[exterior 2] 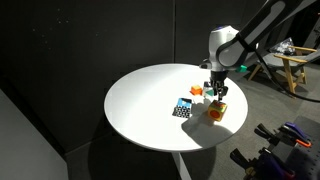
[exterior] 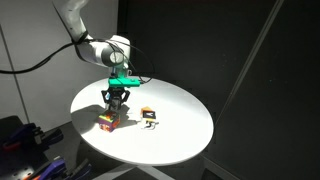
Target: Move the soft orange block to the left
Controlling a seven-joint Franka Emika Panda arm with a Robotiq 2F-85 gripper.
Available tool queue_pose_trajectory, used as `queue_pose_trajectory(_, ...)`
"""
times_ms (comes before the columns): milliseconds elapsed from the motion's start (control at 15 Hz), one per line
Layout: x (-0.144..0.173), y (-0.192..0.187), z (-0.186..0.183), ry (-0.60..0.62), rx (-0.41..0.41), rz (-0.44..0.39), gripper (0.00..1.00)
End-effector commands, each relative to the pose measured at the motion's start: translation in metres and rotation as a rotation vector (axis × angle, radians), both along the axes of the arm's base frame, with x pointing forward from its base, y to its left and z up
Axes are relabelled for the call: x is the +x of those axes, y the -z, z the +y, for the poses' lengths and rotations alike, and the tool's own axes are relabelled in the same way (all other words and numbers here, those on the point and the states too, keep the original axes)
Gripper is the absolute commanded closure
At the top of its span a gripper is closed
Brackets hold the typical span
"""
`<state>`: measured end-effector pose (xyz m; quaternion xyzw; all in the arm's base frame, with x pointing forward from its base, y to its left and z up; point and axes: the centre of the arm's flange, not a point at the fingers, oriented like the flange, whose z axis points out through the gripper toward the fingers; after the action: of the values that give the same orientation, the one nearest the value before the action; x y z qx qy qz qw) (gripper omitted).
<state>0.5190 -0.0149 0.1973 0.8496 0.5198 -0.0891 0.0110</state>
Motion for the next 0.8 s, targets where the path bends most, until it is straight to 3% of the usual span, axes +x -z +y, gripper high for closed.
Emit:
queue_pose_trajectory(0,0.005,-0.004,0.000,0.008,-0.003,-0.017,0.17)
queue_pose_trajectory(133,0.003,-0.008,-0.001,0.019,0.002,-0.017,0.02)
queue_pose_trajectory(267,0.001,-0.014,-0.002,0.061,0.004,-0.013,0.00)
queue_pose_trajectory(733,-0.010,-0.046,-0.016,0.468,0.019,-0.045,0.00)
